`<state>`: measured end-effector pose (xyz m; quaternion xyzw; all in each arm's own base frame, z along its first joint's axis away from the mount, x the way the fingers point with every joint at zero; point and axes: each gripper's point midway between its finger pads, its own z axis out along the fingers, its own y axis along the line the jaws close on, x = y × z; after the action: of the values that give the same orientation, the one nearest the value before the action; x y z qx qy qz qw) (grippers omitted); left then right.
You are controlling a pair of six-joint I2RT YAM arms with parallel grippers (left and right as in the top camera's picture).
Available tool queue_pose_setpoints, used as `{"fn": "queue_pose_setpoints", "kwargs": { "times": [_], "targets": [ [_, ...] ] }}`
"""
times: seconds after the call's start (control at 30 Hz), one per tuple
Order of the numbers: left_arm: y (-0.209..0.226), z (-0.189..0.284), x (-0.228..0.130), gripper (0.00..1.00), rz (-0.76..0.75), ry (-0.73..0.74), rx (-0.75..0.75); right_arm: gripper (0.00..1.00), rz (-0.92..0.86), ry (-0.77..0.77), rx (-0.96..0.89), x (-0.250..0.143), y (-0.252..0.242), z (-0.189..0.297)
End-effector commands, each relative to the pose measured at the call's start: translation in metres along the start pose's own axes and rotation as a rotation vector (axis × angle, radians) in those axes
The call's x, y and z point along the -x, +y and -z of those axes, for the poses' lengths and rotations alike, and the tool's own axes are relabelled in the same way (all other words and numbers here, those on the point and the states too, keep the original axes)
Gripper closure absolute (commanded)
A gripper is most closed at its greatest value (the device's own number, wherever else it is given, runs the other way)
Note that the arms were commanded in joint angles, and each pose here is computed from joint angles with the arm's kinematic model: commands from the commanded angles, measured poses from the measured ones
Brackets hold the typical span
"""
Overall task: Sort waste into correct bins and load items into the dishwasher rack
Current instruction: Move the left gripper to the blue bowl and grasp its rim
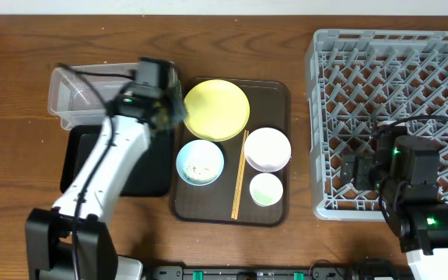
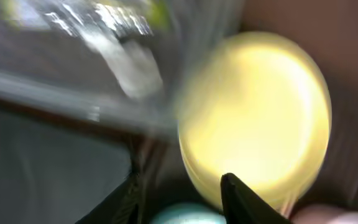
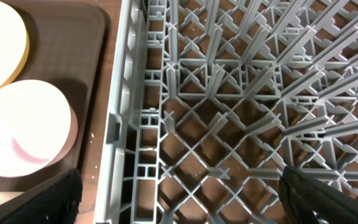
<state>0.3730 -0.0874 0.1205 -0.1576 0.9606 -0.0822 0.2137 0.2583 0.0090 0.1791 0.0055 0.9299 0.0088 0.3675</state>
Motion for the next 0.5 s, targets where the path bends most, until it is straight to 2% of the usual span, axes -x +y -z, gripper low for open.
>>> {"fn": "queue_pose_setpoints", "kwargs": {
  "times": [0.0,0.1,0.47],
  "targets": [
    [-0.019,0.002,-0.032,0.56,-0.241,0.08,-0.022,0.01,-0.021,-0.027,-0.001,0.009,-0.001,0.006],
    [-0.03,0.003,-0.06,0.56,-0.312,0.145,-0.018,0.01,-0.021,-0.026,-0.001,0.009,-0.001,0.006],
    [-0.061,-0.014,-0.12,0.56,-0.479,0.243,-0.032,0.01,-0.021,-0.025,-0.001,0.008,-0.001,0.006]
  ]
}}
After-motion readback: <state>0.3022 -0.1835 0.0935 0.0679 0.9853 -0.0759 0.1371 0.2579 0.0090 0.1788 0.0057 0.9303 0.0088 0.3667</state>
